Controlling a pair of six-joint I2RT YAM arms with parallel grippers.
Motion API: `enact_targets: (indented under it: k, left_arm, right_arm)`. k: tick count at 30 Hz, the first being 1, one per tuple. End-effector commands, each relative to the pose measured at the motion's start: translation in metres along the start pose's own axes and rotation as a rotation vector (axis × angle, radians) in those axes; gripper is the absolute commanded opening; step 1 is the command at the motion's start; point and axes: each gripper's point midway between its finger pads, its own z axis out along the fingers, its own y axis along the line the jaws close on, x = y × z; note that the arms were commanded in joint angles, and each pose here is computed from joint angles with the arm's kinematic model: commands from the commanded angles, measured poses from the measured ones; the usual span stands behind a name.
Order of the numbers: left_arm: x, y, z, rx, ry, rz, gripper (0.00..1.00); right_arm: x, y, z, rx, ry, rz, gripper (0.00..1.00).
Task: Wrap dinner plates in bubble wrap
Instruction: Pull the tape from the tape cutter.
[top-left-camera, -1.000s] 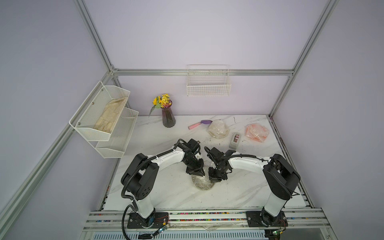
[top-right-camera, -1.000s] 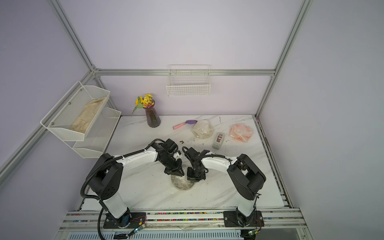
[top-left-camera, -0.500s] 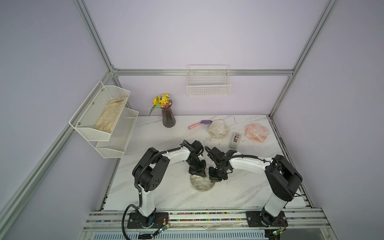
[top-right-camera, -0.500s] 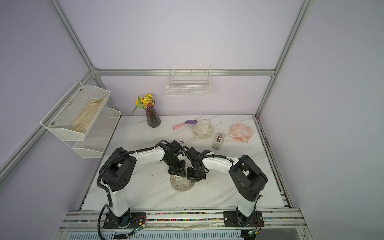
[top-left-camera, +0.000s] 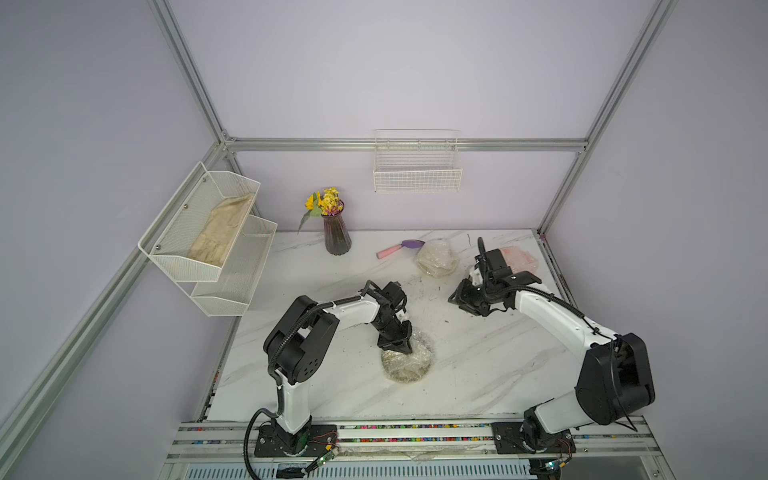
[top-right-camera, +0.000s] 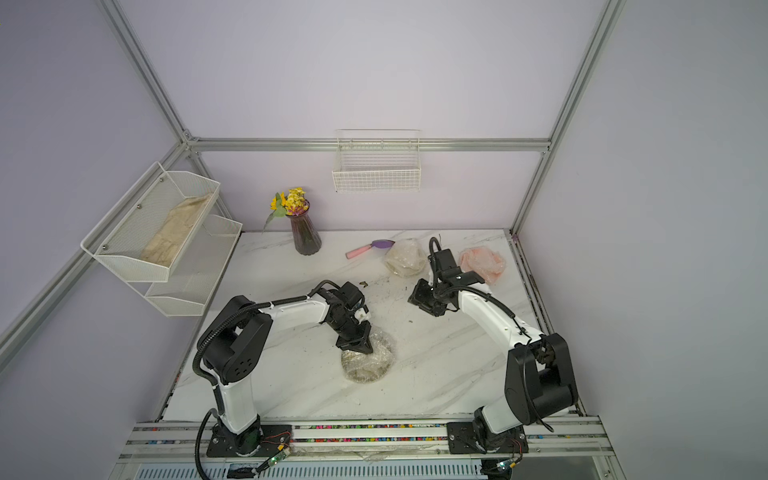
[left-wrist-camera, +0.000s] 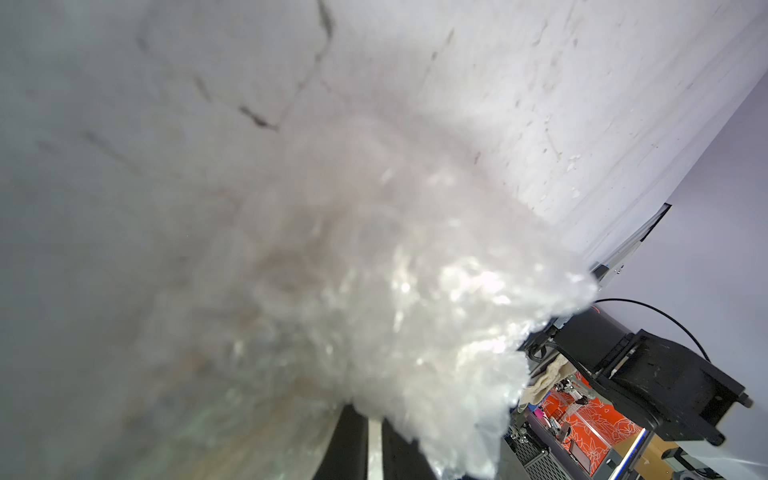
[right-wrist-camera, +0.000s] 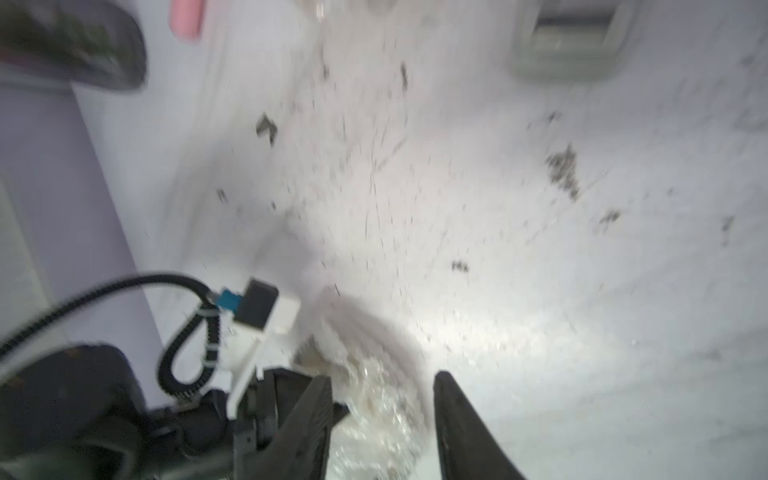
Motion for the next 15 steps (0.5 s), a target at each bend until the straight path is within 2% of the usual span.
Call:
enact_targets:
  k: [1,5,8,15]
  left_arm:
    - [0.016,0.056,0.026,-0.188,0.043,-0.036,0.11]
    - [0.017,0.055,0.026,-0.178,0.044,-0.032,0.11]
    - [0.018,0.054,0.026,-0.169,0.047,-0.036,0.11]
    - [0.016,0.049,0.026,-0.151,0.043,-0.038,0.11]
  right_arm:
    - [-0.044,-0.001,0.000,-0.166,-0.033,0.054,0.47]
    - [-0.090,-0.028,0.012,-0.256,-0.077,0.159,0.47]
    - [-0.111,-0.040,0.026,-0.296,-0.084,0.206,0.44]
    - [-0.116,-0.066,0.057,-0.310,-0.050,0.281,0.38]
